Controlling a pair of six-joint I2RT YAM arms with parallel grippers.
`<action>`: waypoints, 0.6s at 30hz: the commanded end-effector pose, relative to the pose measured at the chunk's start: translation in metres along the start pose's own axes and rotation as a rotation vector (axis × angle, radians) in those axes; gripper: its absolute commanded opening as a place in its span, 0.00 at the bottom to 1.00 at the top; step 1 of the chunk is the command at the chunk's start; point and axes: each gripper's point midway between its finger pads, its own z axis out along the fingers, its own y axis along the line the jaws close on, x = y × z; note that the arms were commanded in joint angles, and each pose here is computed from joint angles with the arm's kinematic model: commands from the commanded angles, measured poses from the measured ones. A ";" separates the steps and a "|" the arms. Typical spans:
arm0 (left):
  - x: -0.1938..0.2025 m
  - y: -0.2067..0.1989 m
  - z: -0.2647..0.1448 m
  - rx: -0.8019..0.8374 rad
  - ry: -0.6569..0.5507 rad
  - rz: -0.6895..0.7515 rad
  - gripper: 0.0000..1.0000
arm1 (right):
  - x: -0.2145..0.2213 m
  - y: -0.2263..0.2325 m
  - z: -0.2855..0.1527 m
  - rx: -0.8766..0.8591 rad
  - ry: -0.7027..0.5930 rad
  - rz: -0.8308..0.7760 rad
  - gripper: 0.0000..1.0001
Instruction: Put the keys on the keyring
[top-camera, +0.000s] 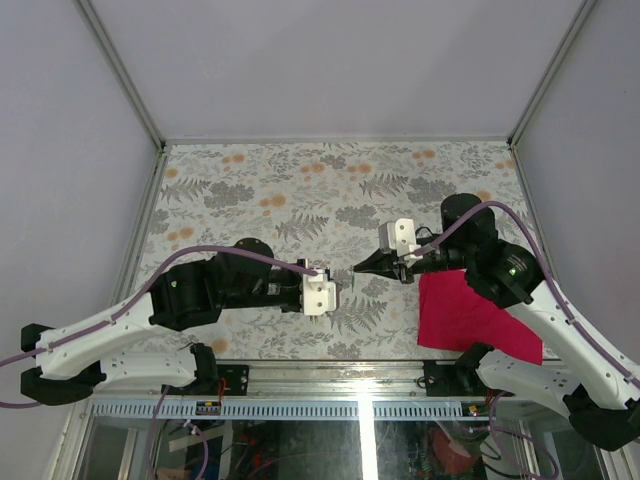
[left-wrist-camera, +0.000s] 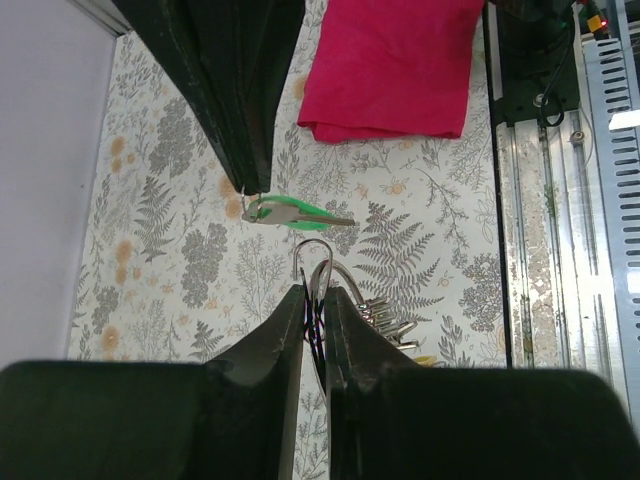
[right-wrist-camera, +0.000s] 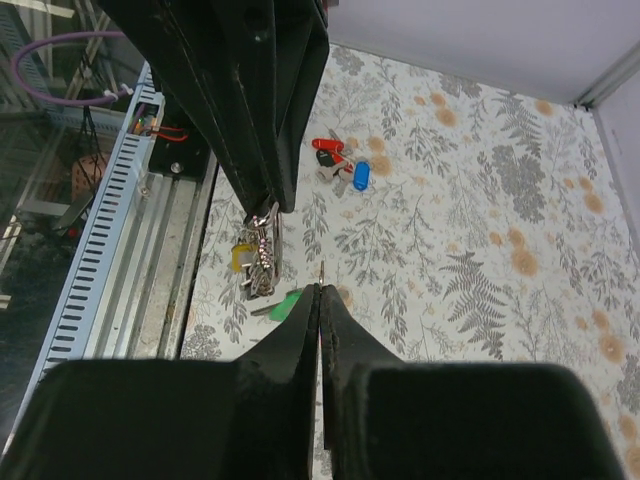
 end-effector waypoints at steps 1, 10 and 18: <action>-0.028 0.004 -0.008 0.007 -0.090 0.005 0.00 | -0.036 0.001 -0.001 -0.054 -0.094 -0.088 0.00; -0.030 0.001 -0.005 0.034 -0.085 0.002 0.00 | -0.038 0.007 0.005 -0.108 -0.096 -0.039 0.00; -0.028 -0.001 -0.003 0.046 -0.061 -0.031 0.00 | -0.037 0.015 0.011 -0.154 -0.088 -0.043 0.00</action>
